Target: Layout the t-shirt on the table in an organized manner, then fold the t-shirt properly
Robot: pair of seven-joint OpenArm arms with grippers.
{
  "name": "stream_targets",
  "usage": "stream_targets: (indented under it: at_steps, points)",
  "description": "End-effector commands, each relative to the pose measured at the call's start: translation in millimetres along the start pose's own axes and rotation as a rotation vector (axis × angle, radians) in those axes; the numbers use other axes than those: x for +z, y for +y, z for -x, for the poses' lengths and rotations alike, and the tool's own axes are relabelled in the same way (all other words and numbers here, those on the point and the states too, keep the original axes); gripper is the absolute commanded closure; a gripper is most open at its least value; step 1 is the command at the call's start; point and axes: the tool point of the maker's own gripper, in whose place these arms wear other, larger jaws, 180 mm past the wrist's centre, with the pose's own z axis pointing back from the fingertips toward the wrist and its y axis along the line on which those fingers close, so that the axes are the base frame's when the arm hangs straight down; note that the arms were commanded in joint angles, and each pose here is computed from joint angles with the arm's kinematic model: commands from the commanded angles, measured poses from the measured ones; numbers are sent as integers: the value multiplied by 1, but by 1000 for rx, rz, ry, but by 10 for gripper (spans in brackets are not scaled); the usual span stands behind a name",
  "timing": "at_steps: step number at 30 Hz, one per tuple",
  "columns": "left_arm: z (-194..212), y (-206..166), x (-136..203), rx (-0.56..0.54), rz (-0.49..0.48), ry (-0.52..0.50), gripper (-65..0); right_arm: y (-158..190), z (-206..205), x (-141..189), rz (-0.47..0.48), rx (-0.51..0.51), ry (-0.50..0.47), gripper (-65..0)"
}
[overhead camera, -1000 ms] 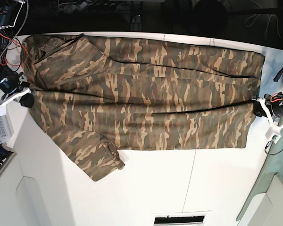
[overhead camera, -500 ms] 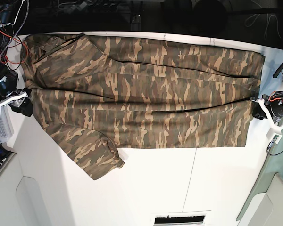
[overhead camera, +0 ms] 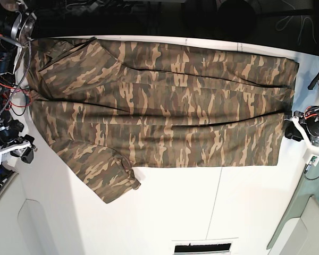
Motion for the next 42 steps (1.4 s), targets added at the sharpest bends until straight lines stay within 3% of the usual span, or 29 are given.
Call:
stream_targets:
  at_steps: [1,11,14,21,42]
  points:
    - [-21,14,9,-10,-27,-54,-230,-1,-20,-4,-4,0,-51,-289]
    - [-25,16,8,9,-47,-68,-230,21,35,-17,-56,-4,58,-289]
    - [-32,24,10,31,-82,-78,-230,37,38,-18,-117,-8,59,-289]
    - [-62,29,14,29,-92,-131,-230,41,43,-18,-123,-12,65,-289]
    - [-63,24,12,32,-84,-137,-230,40,45,-18,-121,-13,69,-289]
